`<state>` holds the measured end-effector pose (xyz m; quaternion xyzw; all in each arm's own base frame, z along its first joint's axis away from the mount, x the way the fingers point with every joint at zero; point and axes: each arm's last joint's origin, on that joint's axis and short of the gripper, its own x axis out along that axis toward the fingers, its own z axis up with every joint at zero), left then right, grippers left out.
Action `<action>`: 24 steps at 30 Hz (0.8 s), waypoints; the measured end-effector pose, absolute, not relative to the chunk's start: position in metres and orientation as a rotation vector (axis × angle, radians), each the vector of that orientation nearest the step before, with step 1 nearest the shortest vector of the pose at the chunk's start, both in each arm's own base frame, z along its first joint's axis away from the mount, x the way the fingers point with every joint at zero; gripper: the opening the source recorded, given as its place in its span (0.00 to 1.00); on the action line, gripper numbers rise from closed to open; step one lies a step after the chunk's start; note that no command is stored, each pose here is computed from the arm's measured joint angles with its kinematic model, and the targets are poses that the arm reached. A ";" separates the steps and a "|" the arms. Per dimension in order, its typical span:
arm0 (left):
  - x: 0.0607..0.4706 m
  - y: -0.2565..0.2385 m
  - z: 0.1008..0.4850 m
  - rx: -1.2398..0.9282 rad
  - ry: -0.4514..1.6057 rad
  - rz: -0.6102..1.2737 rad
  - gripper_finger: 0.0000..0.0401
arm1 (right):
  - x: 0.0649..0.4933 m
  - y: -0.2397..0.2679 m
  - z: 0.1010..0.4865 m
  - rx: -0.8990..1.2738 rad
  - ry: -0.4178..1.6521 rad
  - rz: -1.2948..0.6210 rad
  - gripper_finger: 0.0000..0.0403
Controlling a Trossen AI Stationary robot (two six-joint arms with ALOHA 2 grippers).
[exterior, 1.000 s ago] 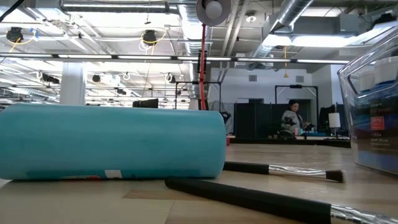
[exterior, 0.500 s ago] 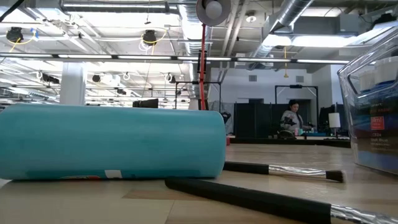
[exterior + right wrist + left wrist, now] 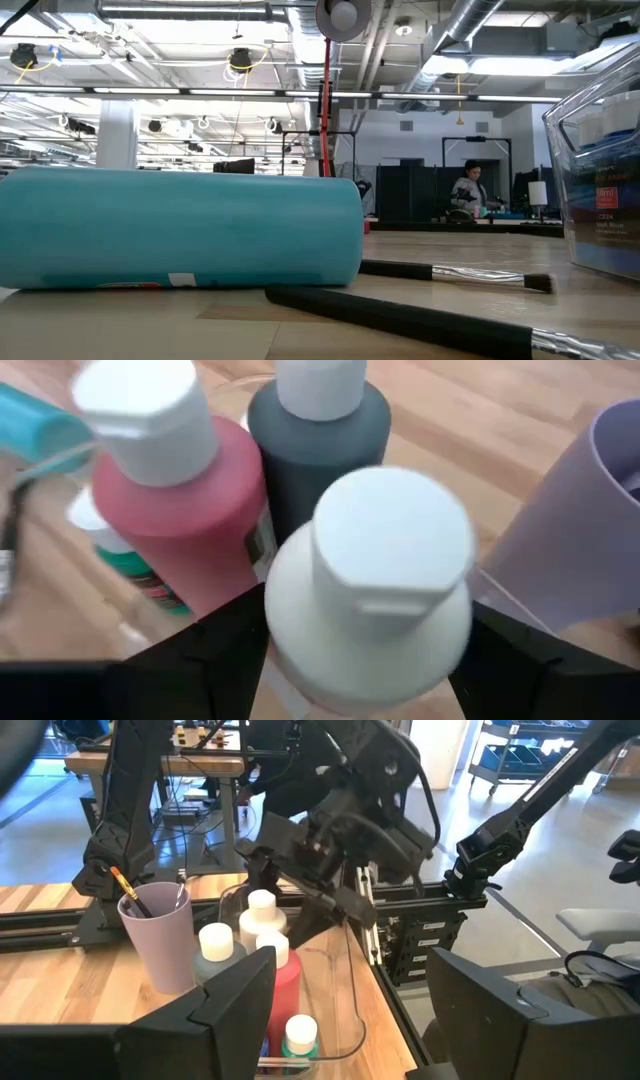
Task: Pick & Place Paint Supplies
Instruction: Put the white paint bottle into the transparent bin
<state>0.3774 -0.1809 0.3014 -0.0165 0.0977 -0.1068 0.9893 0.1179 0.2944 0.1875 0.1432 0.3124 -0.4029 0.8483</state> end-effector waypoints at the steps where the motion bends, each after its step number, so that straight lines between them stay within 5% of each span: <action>1: 0.377 -0.181 0.301 -0.033 0.196 -0.214 0.59 | 0.118 0.294 0.191 0.317 0.662 -0.843 0.63; 24: 0.377 -0.181 0.301 -0.033 0.196 -0.215 0.59 | 0.117 0.285 0.225 0.485 0.713 -0.790 0.63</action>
